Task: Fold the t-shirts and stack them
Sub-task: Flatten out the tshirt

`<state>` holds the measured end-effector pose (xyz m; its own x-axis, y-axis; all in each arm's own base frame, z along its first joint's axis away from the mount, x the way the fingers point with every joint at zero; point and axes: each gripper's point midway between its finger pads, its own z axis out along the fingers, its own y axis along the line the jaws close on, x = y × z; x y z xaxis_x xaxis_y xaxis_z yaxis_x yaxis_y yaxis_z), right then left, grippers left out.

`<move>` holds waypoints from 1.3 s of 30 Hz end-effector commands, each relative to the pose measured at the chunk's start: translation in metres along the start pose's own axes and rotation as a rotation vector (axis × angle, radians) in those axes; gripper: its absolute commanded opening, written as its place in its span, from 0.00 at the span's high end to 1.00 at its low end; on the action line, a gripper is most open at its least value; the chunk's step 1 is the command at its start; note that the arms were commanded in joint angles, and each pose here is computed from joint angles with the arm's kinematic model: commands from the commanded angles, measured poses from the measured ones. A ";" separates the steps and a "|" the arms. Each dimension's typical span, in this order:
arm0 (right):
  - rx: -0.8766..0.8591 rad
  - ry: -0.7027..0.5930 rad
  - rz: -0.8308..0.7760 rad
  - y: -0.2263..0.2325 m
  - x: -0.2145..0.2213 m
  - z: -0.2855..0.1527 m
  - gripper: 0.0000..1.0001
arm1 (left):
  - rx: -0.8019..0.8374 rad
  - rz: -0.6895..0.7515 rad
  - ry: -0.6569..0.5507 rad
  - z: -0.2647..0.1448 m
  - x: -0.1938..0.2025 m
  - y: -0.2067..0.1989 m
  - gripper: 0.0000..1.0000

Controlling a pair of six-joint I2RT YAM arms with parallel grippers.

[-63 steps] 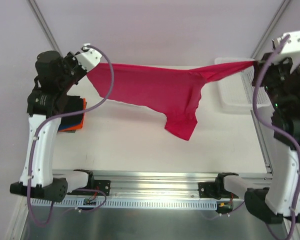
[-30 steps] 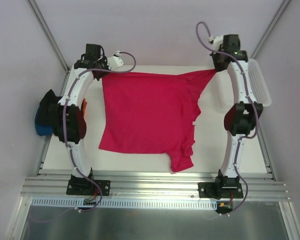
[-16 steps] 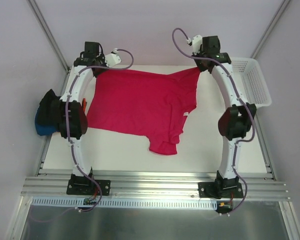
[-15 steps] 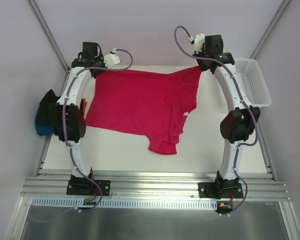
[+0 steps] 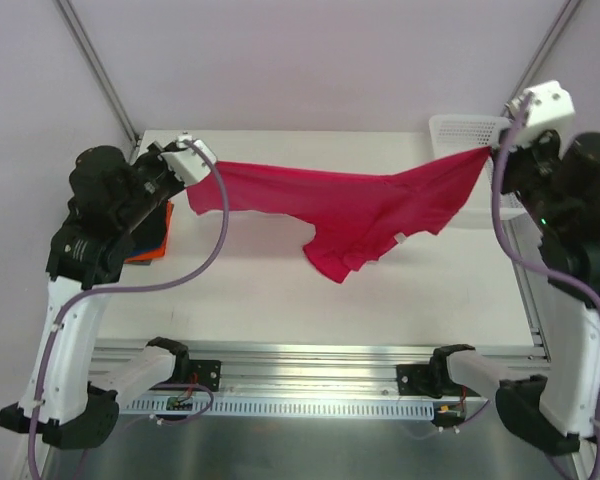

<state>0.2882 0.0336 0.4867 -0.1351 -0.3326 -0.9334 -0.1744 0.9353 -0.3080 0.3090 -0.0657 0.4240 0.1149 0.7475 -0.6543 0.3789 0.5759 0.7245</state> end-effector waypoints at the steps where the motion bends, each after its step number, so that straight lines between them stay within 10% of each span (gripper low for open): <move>1: -0.045 0.027 0.116 0.007 0.019 -0.046 1.00 | 0.036 -0.129 -0.110 -0.020 -0.023 -0.013 1.00; 8: 0.189 -0.205 0.090 -0.049 -0.048 -0.076 1.00 | -0.025 -0.101 -0.222 -0.022 -0.074 0.036 1.00; 16: 0.158 -0.224 0.014 -0.079 -0.080 0.077 1.00 | -0.035 -0.013 -0.140 0.072 -0.075 0.069 1.00; 26: -0.141 0.103 0.028 0.007 0.063 0.285 1.00 | 0.299 -0.043 0.225 0.200 0.088 -0.046 1.00; 39: -0.253 0.284 -0.100 0.103 0.191 0.403 1.00 | 0.436 -0.082 0.516 0.296 0.245 -0.110 1.00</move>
<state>0.6124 0.1299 0.1564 -0.4847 -0.4560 -0.7464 -0.4867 0.8496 -0.2030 0.5416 -0.0467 0.0916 -0.3925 0.8149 -0.4264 0.7480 0.5526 0.3677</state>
